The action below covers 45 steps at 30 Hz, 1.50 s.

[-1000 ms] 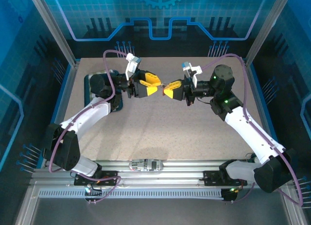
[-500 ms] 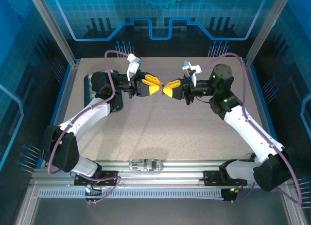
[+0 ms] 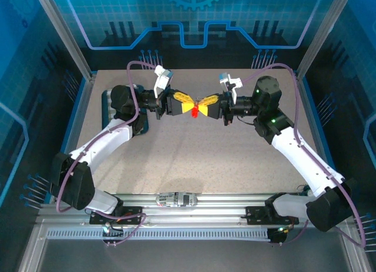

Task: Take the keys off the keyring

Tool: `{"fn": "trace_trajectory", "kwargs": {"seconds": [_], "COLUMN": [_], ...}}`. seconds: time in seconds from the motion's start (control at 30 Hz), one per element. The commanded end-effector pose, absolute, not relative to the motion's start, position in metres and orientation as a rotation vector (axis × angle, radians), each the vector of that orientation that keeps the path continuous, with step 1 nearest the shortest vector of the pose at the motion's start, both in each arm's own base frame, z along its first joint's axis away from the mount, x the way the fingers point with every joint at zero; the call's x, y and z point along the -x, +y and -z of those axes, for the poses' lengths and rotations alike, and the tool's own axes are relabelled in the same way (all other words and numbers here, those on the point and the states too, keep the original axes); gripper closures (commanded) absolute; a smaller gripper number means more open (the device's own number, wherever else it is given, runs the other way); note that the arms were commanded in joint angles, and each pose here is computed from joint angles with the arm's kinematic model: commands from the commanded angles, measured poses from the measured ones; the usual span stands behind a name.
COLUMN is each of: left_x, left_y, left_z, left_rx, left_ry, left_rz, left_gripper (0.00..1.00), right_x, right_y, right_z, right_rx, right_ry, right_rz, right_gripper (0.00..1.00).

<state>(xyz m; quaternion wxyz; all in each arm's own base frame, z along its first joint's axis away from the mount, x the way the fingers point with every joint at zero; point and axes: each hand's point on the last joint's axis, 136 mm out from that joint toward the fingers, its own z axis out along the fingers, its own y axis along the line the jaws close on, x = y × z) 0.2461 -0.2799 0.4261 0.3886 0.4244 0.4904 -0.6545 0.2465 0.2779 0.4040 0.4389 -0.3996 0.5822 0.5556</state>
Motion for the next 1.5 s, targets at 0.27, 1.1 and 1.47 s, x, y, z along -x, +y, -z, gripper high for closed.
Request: {"fn": "trace_trajectory", "kwargs": {"seconds": [0.27,1.1,1.47], "left_x": [-0.231,-0.23,-0.224], "left_y": [-0.281,-0.273,-0.278], "left_z": [-0.436,-0.449,-0.45], "left_rx": [-1.105,-1.124,-1.165], "left_ry": [1.206,1.264,1.253], "left_rz": [1.573,1.686,1.718], "left_gripper": [0.99,0.52,0.51], "right_x": [-0.245,-0.206,-0.21], "right_y": [0.275,0.283,0.286], "right_z": [-0.412,-0.423,-0.423], "right_rx": [0.987,1.246,1.236], "right_ry": [1.4,1.169,1.182], "right_rz": [-1.199,-1.501,-1.507], "right_gripper": [1.0,1.0,1.0]}}
